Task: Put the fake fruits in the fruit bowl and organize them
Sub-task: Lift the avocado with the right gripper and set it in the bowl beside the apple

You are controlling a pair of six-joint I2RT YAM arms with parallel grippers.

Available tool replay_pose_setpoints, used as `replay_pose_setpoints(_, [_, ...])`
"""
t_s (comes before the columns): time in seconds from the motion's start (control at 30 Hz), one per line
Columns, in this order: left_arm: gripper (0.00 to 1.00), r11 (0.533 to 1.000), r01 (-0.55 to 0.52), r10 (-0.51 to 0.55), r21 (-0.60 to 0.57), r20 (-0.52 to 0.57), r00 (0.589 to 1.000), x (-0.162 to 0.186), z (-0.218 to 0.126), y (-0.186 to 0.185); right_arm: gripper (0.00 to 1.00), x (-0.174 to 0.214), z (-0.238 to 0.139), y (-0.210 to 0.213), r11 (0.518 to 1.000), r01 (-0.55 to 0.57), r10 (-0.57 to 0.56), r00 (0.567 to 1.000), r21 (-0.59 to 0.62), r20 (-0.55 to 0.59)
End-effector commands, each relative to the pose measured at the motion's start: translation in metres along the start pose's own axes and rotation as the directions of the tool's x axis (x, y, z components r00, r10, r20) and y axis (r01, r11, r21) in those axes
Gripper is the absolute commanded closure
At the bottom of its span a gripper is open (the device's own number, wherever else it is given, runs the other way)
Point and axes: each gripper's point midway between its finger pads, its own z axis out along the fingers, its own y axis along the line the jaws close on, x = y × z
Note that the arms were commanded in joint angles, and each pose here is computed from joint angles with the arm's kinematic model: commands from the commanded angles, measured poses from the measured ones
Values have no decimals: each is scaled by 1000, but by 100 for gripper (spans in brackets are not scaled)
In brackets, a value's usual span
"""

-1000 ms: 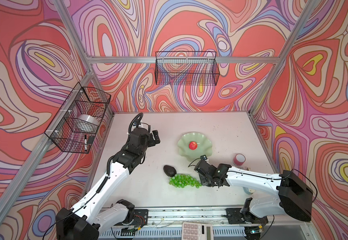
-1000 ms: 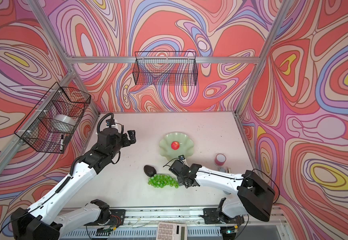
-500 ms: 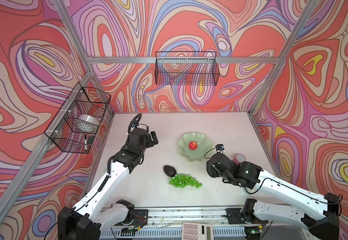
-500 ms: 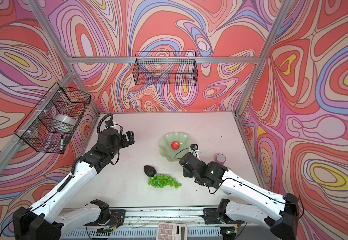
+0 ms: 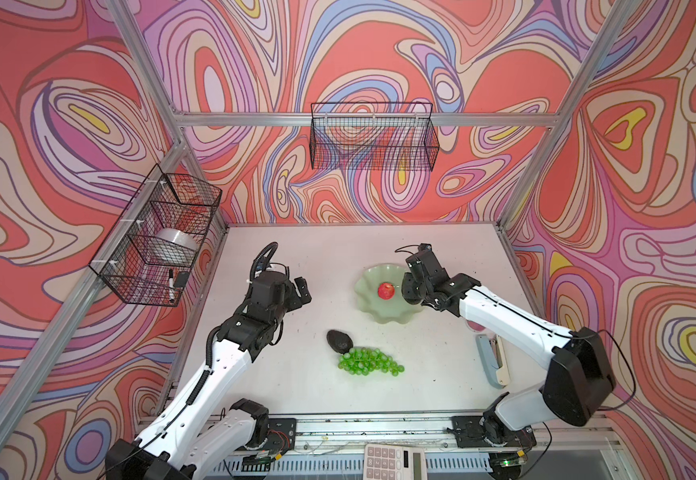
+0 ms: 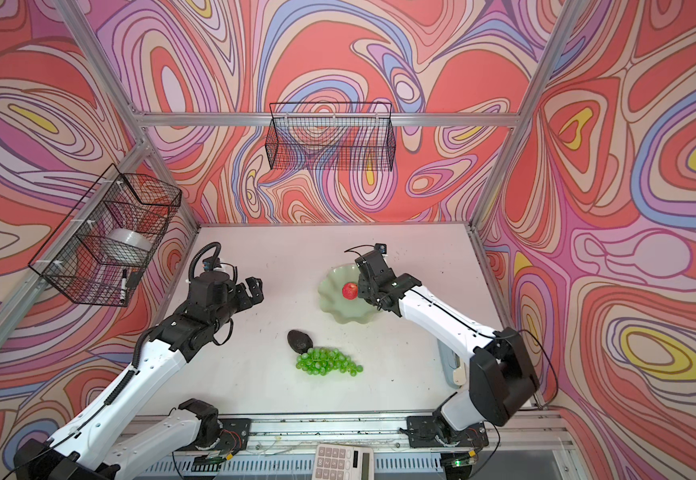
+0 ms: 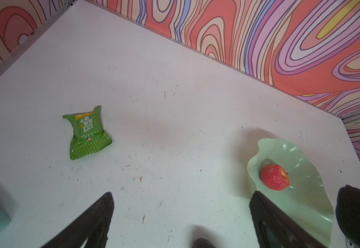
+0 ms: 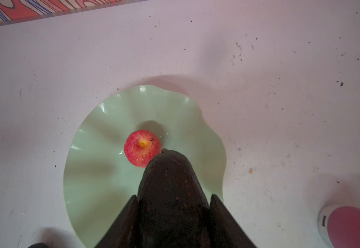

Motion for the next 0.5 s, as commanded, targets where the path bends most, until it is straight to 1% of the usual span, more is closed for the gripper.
replay_pose_setpoints(0.0, [2, 999, 32, -32, 0, -83, 996, 24, -4, 9, 55, -22, 19, 8, 999, -16, 18, 998, -32, 57])
replay_pose_setpoints(0.13, [3, 999, 31, -29, 10, -147, 989, 42, -7, 12, 56, -17, 45, 8, 999, -30, 31, 999, -27, 38])
replay_pose_setpoints(0.27, [4, 999, 39, -32, 29, -234, 972, 61, -9, 11, 56, -11, 61, 9, 999, -29, 29, 999, -16, 20])
replay_pose_setpoints(0.37, [5, 998, 58, -44, 35, -309, 950, 78, -10, 11, 55, -4, 70, 8, 999, -36, 36, 999, -10, 2])
replay_pose_setpoints(0.47, [7, 995, 95, -78, 24, -390, 917, 99, -9, 13, 55, 2, 76, 8, 999, -46, 46, 999, -11, -9])
